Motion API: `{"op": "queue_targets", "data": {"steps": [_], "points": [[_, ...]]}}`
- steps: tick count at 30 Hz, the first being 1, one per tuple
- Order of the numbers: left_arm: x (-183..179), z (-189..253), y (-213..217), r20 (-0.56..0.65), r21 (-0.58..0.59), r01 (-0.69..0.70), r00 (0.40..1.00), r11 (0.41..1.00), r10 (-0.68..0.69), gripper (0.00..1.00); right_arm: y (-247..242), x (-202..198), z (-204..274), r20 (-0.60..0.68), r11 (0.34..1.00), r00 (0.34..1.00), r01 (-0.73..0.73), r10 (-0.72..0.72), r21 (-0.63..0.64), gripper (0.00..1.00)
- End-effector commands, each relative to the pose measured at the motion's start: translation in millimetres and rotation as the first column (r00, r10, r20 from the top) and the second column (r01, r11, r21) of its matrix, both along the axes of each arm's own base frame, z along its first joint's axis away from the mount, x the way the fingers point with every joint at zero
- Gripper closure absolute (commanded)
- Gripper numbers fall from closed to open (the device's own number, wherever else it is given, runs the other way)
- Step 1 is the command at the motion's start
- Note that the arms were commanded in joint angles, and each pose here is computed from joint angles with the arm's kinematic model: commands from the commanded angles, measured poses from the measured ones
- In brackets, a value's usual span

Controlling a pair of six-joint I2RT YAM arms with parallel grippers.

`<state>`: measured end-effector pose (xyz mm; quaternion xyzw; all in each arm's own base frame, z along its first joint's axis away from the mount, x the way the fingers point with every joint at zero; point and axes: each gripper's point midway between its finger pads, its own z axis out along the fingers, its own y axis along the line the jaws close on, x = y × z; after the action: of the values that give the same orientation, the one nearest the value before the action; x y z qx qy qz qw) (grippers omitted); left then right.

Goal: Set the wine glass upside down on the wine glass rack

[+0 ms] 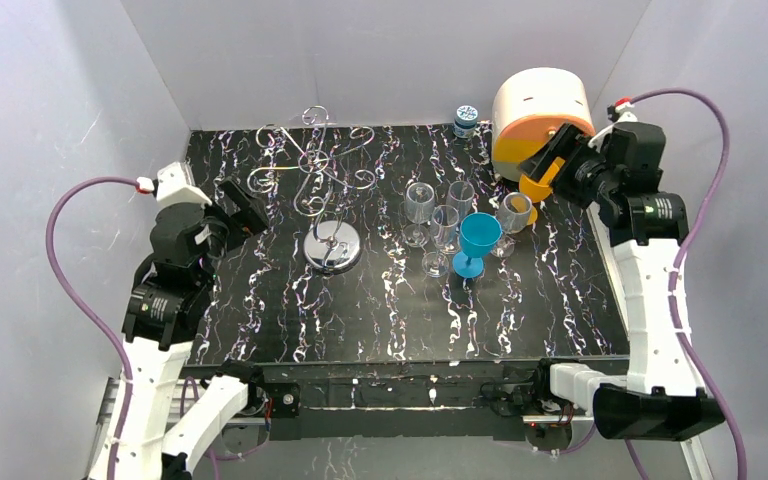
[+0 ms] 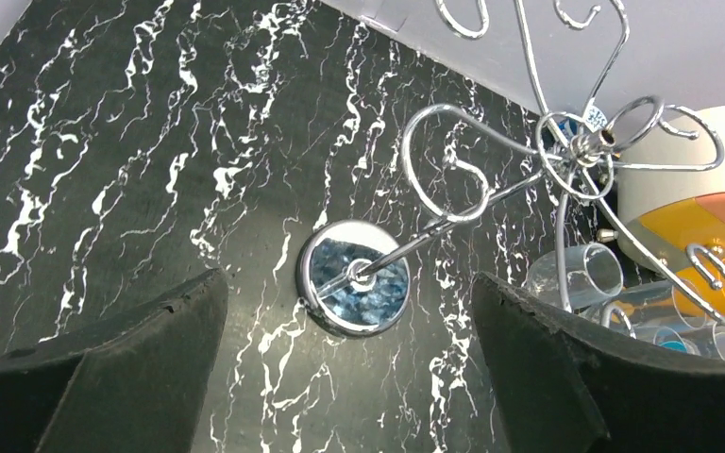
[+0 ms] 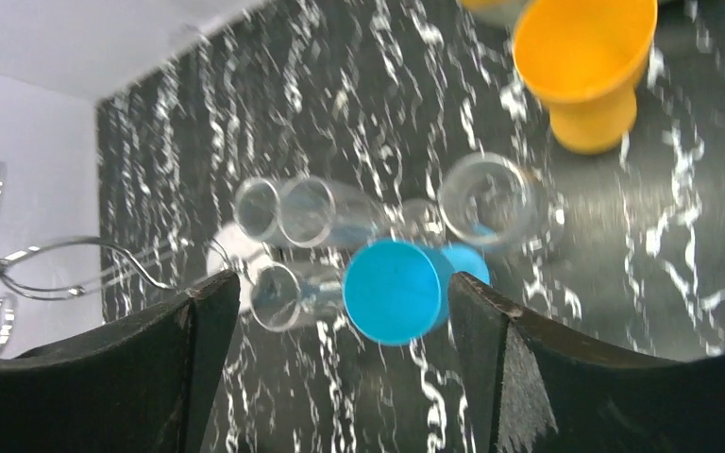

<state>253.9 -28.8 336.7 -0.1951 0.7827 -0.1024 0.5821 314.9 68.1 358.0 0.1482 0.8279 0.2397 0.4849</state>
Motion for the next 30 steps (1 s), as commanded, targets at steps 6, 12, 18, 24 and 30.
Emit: {"op": "queue_targets", "data": {"steps": [6,12,18,24,30], "points": [[-21.4,-48.9,4.6,-0.198,-0.009,-0.037,0.980,0.999,0.035,0.02,5.5,-52.3,-85.6,-0.413,0.999,0.910,-0.033,0.036,0.014,0.21],[-21.3,-65.8,-7.1,-0.223,-0.080,-0.020,0.975,0.997,0.001,0.02,21.1,-59.3,-122.2,-0.519,0.997,0.855,-0.050,0.015,-0.053,0.30],[-21.8,-67.5,-8.4,-0.218,-0.098,-0.025,0.976,0.995,0.003,0.02,33.0,-52.2,-151.5,-0.524,0.971,0.839,0.019,-0.145,-0.238,0.30],[-21.5,-65.0,-9.5,-0.208,-0.112,-0.026,0.978,0.993,0.002,0.02,26.6,-39.3,-161.5,-0.522,0.954,0.824,0.071,-0.220,-0.290,0.34],[-19.5,-58.4,-17.8,-0.181,-0.125,0.026,0.982,0.992,-0.049,0.04,28.0,-28.2,-187.5,-0.525,0.947,0.823,0.046,-0.217,-0.319,0.46]]}}
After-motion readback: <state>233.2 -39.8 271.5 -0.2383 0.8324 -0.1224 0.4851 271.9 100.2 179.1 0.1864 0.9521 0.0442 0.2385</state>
